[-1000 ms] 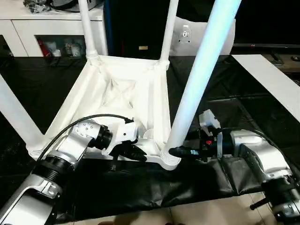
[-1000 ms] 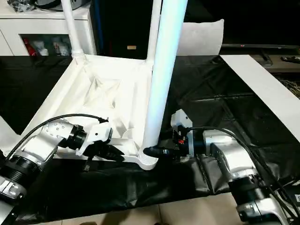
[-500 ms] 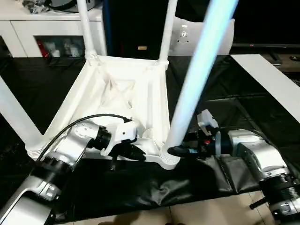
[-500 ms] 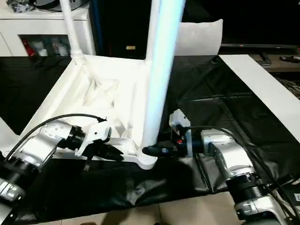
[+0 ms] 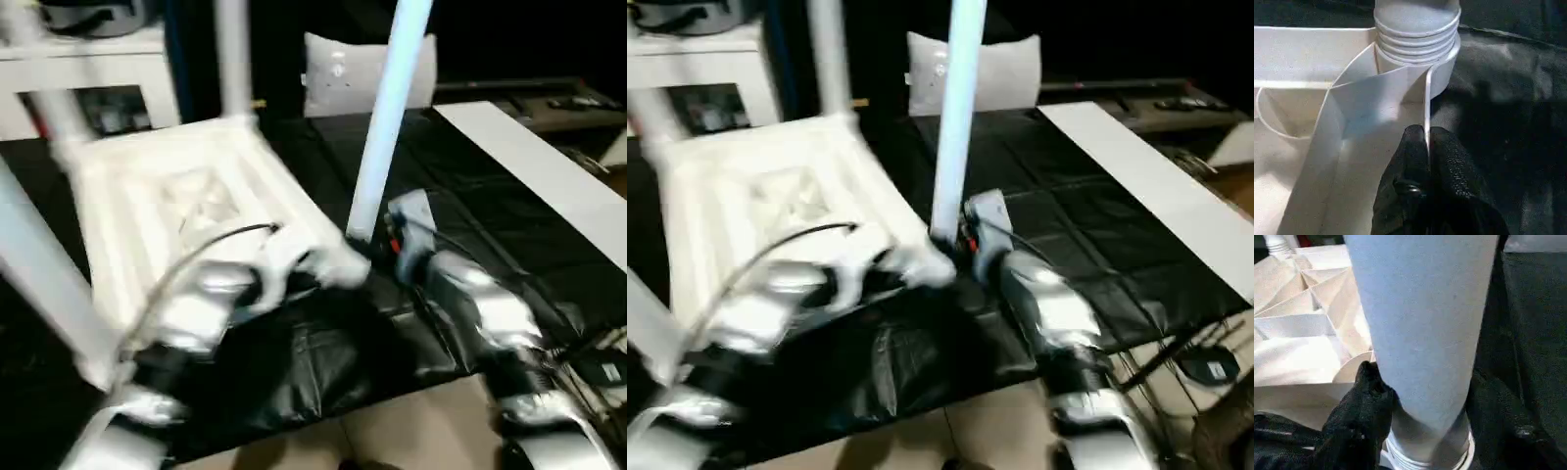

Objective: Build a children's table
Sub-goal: Rotate leg to tighten

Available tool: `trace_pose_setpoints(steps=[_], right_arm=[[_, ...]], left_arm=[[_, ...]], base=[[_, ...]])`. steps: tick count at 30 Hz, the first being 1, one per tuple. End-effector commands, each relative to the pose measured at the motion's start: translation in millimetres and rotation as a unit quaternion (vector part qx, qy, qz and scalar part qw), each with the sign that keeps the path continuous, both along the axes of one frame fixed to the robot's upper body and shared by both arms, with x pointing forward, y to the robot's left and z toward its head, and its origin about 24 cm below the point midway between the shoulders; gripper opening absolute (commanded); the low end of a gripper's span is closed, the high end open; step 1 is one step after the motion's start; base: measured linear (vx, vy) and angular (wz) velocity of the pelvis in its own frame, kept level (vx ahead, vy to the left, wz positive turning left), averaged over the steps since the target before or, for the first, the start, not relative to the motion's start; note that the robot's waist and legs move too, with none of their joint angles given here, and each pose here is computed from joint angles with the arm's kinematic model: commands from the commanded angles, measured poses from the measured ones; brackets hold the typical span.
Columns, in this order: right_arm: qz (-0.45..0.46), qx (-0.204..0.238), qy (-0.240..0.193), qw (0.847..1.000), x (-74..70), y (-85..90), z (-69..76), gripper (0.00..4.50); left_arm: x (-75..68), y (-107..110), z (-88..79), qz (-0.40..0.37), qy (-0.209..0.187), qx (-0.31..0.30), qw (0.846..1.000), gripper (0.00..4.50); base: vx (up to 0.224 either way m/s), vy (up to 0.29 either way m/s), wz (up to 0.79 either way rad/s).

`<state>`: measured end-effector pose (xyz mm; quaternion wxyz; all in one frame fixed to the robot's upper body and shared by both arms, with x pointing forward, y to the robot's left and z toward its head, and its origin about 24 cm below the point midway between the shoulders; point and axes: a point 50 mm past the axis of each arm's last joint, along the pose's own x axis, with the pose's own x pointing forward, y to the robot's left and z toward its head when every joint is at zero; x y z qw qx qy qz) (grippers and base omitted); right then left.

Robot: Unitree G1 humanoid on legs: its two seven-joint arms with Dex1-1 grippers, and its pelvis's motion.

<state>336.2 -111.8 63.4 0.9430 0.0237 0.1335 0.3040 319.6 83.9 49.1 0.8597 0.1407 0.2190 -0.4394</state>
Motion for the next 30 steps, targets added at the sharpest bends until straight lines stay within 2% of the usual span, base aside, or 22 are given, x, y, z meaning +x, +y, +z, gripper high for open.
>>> trace_pose_setpoints(steps=[1,2,5,7,9,11,14,17,21,23,24,25,28,30], right_arm=[[0.054,0.022,-0.008,0.998,-5.1,23.5,1.8,2.63],[0.052,0.024,-0.013,0.998,-5.4,20.6,2.3,2.97],[0.049,0.021,-0.025,0.998,-6.8,10.8,2.6,3.15],[0.052,0.003,-0.049,0.997,-9.0,-1.1,4.4,3.42],[0.049,0.026,-0.053,0.997,-9.9,-7.0,7.8,3.55],[0.064,0.014,-0.062,0.996,-13.1,-14.9,9.1,3.73],[0.107,0.027,-0.073,0.991,-19.9,-24.3,14.4,3.99],[0.153,-0.003,-0.094,0.984,-26.7,-38.8,16.4,4.28],[0.169,-0.024,-0.090,0.981,-28.7,-47.2,15.5,4.46],[0.202,-0.028,-0.074,0.976,-33.1,-56.2,16.9,4.46],[0.235,-0.032,-0.070,0.969,-37.1,-60.1,17.9,4.46],[0.235,-0.032,-0.070,0.969,-37.1,-60.1,17.9,4.46],[0.297,-0.047,-0.056,0.952,-43.9,-60.5,16.6,4.46],[0.332,-0.060,-0.052,0.940,-47.2,-57.5,14.9,4.46]], left_arm=[[2.2,-24,22.4,-0.049,-0.048,-0.036,0.997,0.00],[3.0,-21,22.4,-0.049,-0.052,-0.030,0.997,0.00],[3.6,-10,21.3,-0.055,-0.060,-0.017,0.997,0.00],[1.9,-2,19.3,-0.079,-0.067,-0.009,0.995,0.00],[0.6,3,17.4,-0.093,-0.064,-0.004,0.994,0.00],[-0.2,10,15.4,-0.104,-0.060,0.001,0.993,0.00],[-0.6,21,14.2,-0.120,-0.055,0.008,0.991,0.00],[-5.0,28,12.6,-0.170,-0.039,0.009,0.985,0.00],[-6.4,30,12.1,-0.198,-0.042,0.015,0.979,0.00],[-10.7,36,10.1,-0.248,-0.031,0.031,0.968,0.00],[-14.0,40,8.7,-0.277,-0.016,0.032,0.960,0.00],[-14.0,40,8.7,-0.277,-0.016,0.032,0.960,0.00],[-18.7,42,10.4,-0.329,0.000,0.029,0.944,0.00],[-19.5,42,11.5,-0.342,0.007,0.029,0.939,0.00]], base=[[0.000,0.000,0.00],[0.000,0.000,0.00],[0.000,0.000,0.00],[0.000,0.000,0.00],[0.000,0.000,0.00],[0.000,0.000,0.00],[0.000,0.000,0.00],[0.000,0.000,0.00],[0.000,0.000,0.00],[0.000,0.000,0.00],[0.000,0.000,0.00],[0.000,0.000,0.00],[0.000,0.000,0.00],[0.000,0.000,0.00]])
